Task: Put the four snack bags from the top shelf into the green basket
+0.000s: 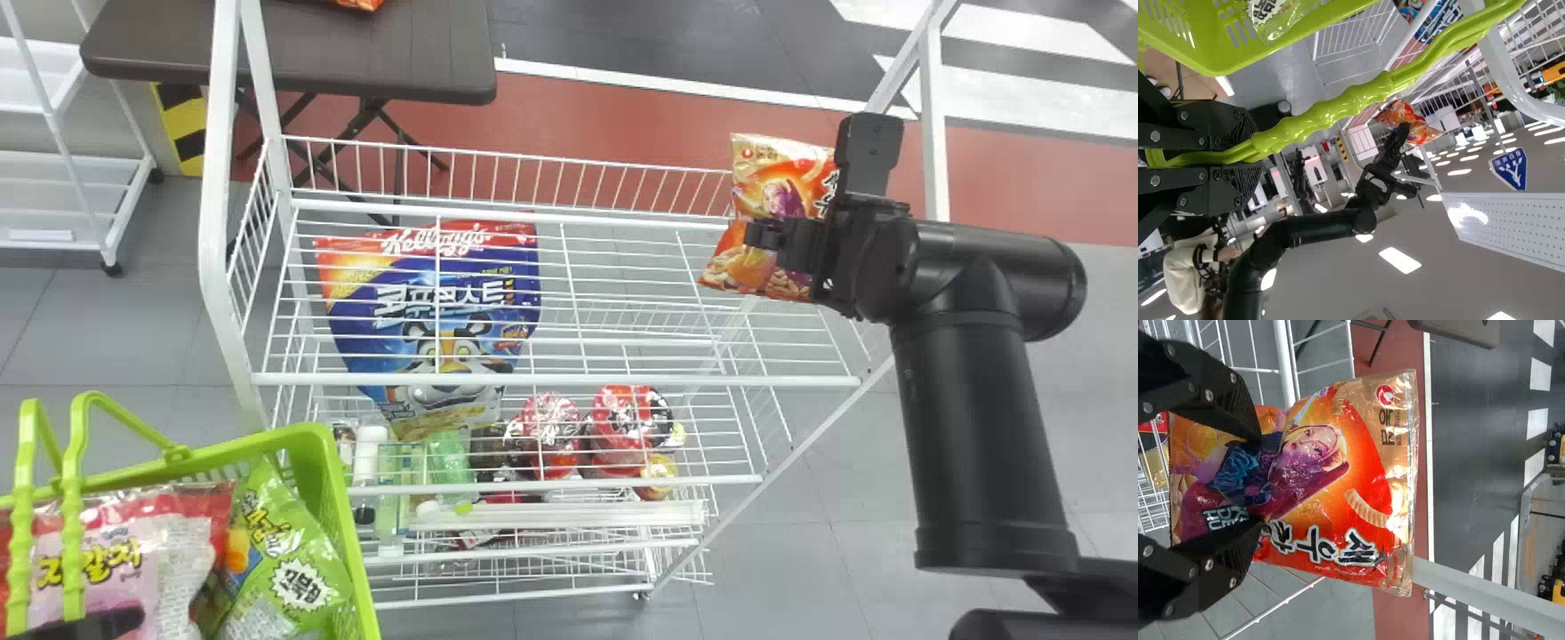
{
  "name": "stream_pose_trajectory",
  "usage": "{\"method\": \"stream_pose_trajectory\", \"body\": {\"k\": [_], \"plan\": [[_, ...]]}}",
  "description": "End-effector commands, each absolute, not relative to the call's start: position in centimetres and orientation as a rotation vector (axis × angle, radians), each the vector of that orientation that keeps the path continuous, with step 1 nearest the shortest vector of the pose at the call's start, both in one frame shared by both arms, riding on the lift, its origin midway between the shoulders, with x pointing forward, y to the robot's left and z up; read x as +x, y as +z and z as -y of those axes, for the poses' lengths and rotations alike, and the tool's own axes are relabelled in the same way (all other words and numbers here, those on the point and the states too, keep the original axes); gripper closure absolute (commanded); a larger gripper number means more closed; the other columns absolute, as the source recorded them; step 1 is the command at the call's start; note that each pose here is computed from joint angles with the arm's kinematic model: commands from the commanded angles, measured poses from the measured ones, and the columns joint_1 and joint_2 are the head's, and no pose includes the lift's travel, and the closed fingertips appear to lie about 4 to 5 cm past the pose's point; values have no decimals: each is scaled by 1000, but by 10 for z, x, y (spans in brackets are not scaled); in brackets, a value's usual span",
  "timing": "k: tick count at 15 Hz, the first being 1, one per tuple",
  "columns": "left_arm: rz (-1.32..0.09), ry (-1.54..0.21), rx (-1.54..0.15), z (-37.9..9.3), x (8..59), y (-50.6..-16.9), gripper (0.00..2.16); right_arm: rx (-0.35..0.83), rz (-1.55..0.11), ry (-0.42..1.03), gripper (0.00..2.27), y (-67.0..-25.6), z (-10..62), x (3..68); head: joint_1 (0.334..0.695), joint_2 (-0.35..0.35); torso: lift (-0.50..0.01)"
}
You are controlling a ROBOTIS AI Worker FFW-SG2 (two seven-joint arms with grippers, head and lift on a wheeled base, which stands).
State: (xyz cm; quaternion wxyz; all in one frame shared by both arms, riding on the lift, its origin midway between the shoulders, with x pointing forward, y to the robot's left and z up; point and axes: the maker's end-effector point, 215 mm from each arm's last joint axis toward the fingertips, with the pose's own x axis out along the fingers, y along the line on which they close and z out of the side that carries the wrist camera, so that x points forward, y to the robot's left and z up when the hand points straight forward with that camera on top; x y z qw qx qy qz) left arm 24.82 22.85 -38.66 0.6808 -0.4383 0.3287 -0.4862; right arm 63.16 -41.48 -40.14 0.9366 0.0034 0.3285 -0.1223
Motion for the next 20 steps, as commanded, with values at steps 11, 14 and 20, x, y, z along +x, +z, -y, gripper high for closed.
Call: {"method": "stream_pose_trajectory", "body": {"k": [11,14,20], "plan": [[-732,-1096,-988,-231,247,-384,2148,102,-531,-44,2253,-327,329,585,695,-192,0],[-733,-1095,-987,-231,247,-384,2148,87,-481,113,2253,-294,253,545,695,-115,0],[-731,-1097,-988,-230,247,-384,2148,164,-654,528,2253,-323,87,453,695,97,0]]}}
